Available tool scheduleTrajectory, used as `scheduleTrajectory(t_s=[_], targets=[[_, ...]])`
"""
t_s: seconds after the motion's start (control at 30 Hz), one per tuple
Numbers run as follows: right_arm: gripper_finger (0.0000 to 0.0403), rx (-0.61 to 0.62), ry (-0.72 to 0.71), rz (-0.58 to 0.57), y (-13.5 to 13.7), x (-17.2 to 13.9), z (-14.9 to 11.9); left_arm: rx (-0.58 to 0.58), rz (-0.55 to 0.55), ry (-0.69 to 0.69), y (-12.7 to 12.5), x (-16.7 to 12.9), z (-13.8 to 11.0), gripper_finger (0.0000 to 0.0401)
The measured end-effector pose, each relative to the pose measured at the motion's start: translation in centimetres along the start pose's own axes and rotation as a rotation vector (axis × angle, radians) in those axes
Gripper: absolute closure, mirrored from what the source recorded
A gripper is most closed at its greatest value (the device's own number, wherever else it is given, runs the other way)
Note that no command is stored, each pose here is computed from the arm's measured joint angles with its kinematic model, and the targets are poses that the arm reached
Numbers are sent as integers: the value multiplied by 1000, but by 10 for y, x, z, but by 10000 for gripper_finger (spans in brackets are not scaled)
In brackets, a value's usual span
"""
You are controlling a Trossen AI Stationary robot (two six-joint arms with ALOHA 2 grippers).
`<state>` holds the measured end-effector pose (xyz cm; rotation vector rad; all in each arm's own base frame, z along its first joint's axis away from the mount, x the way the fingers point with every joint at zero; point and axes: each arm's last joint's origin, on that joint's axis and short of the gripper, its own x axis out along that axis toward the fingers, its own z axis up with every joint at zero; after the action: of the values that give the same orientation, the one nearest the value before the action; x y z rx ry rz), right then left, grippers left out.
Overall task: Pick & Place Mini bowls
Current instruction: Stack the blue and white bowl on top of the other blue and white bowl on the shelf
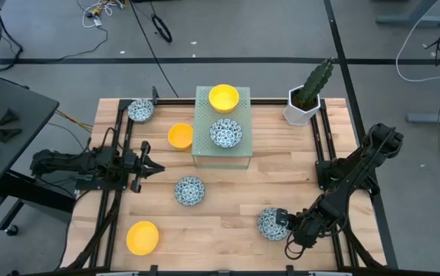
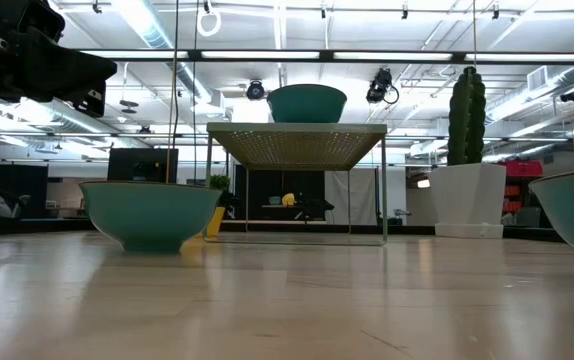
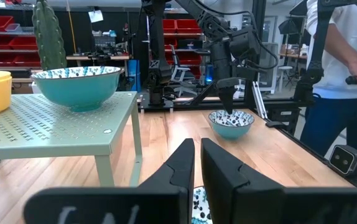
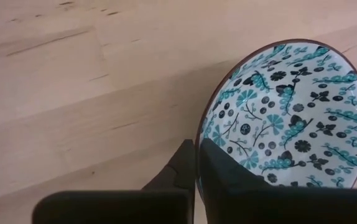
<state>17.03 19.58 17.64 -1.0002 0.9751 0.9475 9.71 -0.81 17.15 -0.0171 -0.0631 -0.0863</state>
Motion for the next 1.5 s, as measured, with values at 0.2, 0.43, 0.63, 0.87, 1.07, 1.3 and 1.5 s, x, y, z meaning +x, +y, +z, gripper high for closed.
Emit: scheduleTrajectory(t_s=[0.2,0.43,0.63,0.87,1.07,1.3,1.5], targets=[[400,1,1,1,0,-5,-2,0,0,1,0,0,0,367],[402,25,3,21,-4,-25,-1,0,0,1,0,0,0,367],[403,49,-9,6,-15,-49,10,0,0,0,0,0,0,367],[403,70,-53,-28,-26,-79,26,0,0,0,0,0,0,367],[403,93,-95,-85,-39,-111,37,0,0,1,0,0,0,367],[403,178,-122,-165,-55,-146,41,0,0,0,0,0,0,367],[403,253,-107,-228,-59,-165,41,0,0,0,0,0,0,367]])
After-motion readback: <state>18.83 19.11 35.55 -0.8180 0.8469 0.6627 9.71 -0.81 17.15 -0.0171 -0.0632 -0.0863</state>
